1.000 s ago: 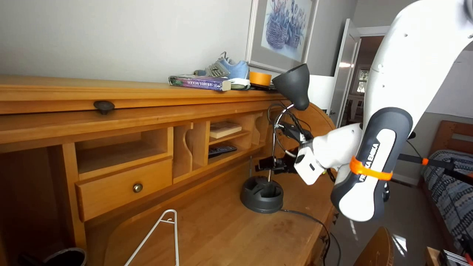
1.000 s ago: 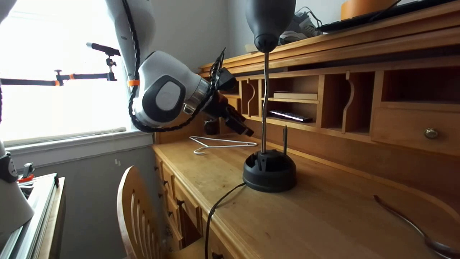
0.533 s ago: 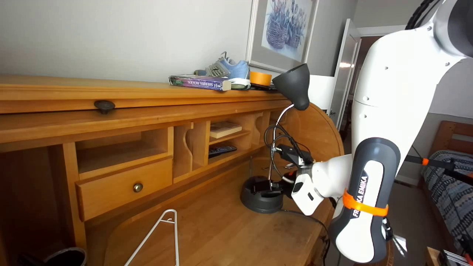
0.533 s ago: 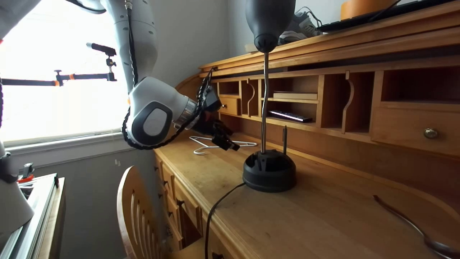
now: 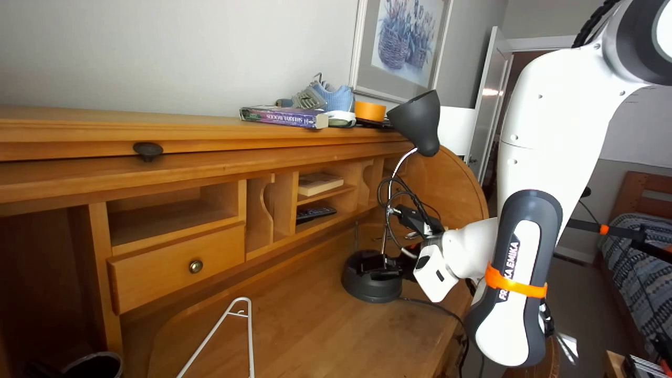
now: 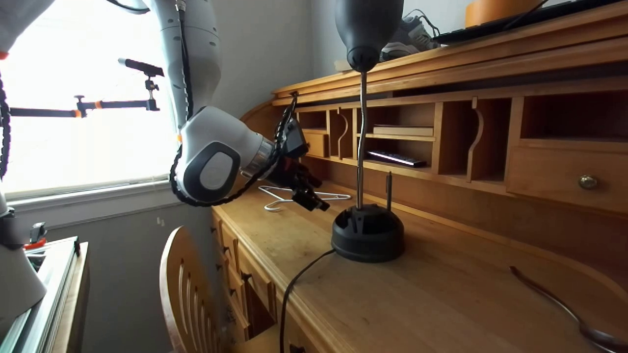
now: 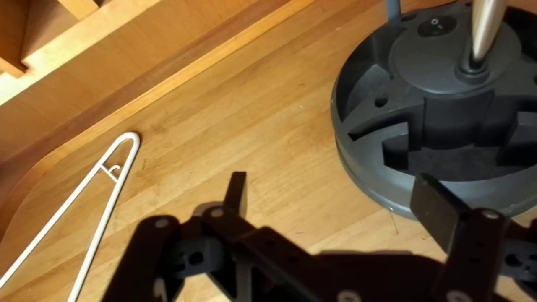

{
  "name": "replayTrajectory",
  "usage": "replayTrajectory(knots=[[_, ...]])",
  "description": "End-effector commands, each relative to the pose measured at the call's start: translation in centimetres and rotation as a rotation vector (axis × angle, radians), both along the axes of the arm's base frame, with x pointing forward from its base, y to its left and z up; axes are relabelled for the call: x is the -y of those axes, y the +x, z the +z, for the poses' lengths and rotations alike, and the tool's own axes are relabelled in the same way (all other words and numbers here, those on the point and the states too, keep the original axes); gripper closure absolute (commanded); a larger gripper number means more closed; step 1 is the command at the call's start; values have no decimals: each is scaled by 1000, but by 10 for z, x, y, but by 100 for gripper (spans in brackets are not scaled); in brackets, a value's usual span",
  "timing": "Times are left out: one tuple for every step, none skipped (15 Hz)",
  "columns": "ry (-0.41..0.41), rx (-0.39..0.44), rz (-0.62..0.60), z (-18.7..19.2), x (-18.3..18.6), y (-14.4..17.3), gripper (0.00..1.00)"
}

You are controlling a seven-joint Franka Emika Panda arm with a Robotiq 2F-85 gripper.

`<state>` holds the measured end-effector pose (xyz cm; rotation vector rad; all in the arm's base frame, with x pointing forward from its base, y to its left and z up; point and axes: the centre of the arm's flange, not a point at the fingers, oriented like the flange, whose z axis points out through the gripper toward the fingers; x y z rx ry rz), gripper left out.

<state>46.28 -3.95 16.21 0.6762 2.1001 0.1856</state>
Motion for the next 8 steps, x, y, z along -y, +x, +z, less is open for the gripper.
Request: replayTrajectory(knots=[[90, -13, 2, -4, 15, 8, 0], [115, -8, -9, -5, 18, 9, 0], [136, -14, -26, -5, 21, 9, 0], [148, -8, -39, -6, 24, 9, 0], [157, 4, -56, -5, 27, 10, 0], [166, 1, -80, -5, 29, 10, 0], [173, -3, -97, -4, 31, 10, 0], [185, -14, -120, -4, 33, 10, 0]])
